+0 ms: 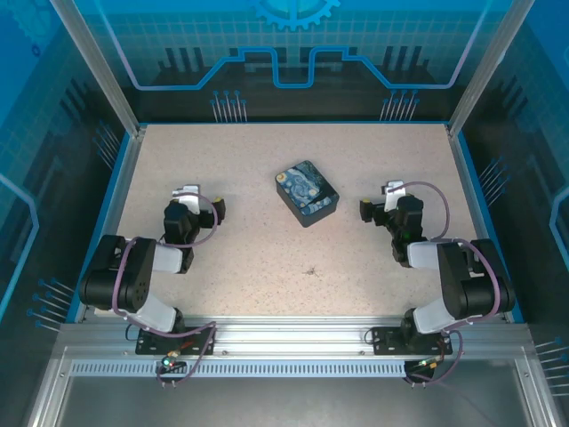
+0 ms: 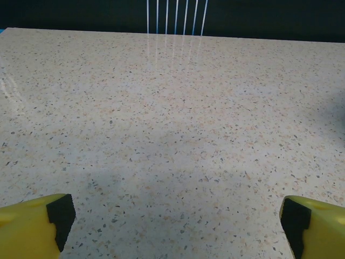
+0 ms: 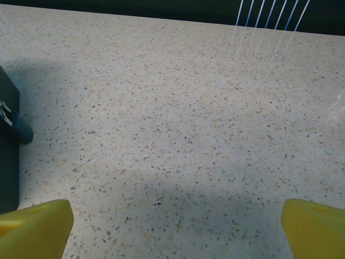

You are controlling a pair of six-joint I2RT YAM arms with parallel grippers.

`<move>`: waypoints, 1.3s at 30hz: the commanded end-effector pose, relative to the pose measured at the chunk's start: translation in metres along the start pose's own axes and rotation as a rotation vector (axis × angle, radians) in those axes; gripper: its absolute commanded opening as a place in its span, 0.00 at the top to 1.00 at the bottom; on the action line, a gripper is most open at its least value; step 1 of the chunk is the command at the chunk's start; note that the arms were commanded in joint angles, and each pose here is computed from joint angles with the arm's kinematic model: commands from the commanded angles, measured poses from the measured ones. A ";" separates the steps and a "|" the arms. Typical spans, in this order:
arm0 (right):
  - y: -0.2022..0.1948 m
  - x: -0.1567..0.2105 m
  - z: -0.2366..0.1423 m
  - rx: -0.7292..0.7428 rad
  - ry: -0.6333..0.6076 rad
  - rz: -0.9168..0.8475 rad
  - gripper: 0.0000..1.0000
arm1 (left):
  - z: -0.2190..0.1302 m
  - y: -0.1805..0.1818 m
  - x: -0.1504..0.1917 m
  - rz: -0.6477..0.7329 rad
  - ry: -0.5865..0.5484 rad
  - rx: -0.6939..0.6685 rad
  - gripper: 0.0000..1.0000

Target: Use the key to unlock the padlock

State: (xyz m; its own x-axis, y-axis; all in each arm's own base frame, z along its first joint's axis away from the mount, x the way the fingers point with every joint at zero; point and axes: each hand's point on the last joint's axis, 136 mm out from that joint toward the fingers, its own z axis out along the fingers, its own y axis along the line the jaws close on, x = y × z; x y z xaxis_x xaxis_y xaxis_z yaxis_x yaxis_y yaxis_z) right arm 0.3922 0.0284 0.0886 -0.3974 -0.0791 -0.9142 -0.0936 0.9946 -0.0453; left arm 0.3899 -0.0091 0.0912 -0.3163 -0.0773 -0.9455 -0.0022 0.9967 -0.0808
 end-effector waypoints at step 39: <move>-0.047 -0.070 -0.065 0.208 0.055 0.371 0.00 | -0.012 0.007 -0.054 -0.070 0.056 -0.045 0.01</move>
State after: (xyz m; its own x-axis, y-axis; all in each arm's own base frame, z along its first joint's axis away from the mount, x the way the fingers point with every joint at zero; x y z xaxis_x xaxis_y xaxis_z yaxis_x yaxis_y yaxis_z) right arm 0.3826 0.0043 0.1711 -0.3451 0.0677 -0.9361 0.0690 0.9965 0.0466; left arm 0.3968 -0.0060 0.1236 -0.3655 -0.0950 -0.9260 -0.0127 0.9952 -0.0971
